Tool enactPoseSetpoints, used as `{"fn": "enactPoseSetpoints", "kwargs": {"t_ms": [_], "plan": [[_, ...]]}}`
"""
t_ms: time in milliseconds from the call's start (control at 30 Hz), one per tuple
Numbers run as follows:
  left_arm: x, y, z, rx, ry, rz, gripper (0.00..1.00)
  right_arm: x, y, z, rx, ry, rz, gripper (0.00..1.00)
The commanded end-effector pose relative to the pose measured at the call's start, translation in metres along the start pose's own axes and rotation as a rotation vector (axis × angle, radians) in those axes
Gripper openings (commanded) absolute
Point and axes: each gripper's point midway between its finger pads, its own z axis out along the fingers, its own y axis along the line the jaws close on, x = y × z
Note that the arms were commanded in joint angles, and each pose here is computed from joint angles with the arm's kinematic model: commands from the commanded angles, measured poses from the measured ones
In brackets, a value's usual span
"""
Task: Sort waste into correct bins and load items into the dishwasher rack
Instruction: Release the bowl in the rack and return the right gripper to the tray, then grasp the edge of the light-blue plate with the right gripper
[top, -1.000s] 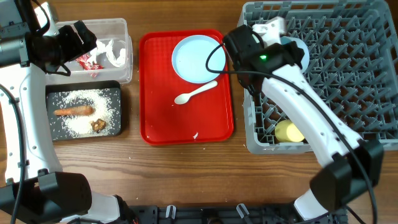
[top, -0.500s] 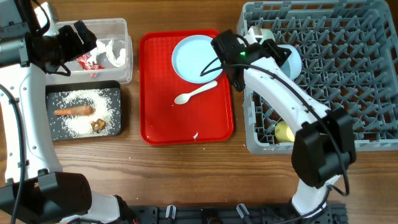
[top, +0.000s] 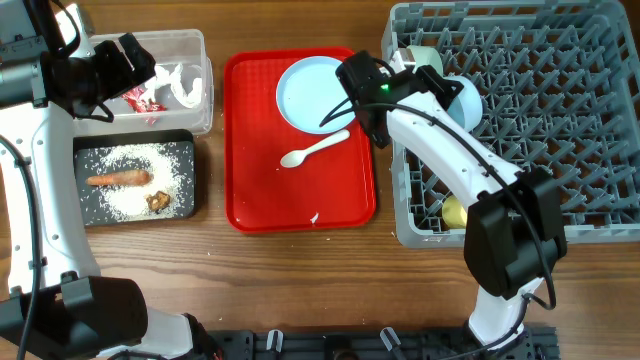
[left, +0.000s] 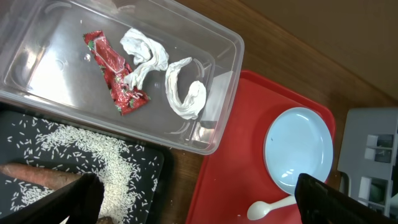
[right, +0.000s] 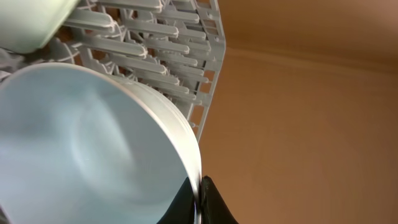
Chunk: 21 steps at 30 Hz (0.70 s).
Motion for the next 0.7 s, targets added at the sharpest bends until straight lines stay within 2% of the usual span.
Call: {"fn": "enactPoseSetpoints", "kwargs": {"t_ms": [0, 33, 133, 167, 233, 467, 667], "plan": [[-0.002, 0.001, 0.001, 0.000, -0.003, -0.012, 1.00, -0.011, 0.021, -0.009, -0.063, -0.040, -0.034, 0.04], [-0.002, 0.001, 0.001, 0.000, -0.003, -0.012, 1.00, -0.011, 0.022, -0.011, -0.062, -0.045, -0.037, 0.11], [-0.002, 0.001, 0.001, 0.000, -0.003, -0.012, 1.00, -0.015, 0.024, -0.018, -0.059, -0.063, -0.045, 0.44], [-0.002, 0.001, 0.001, 0.000, -0.004, -0.012, 1.00, -0.016, 0.024, -0.021, -0.058, -0.069, -0.047, 0.61], [-0.002, 0.001, 0.001, 0.000, -0.004, -0.012, 1.00, -0.018, 0.025, -0.026, -0.057, -0.082, -0.054, 1.00], [-0.002, 0.001, 0.001, 0.000, -0.003, -0.012, 1.00, -0.034, 0.022, -0.051, -0.053, -0.166, 0.004, 1.00], [-0.002, 0.001, 0.001, 0.000, -0.003, -0.012, 1.00, -0.074, 0.023, -0.088, -0.228, -0.368, 0.141, 1.00]]}}
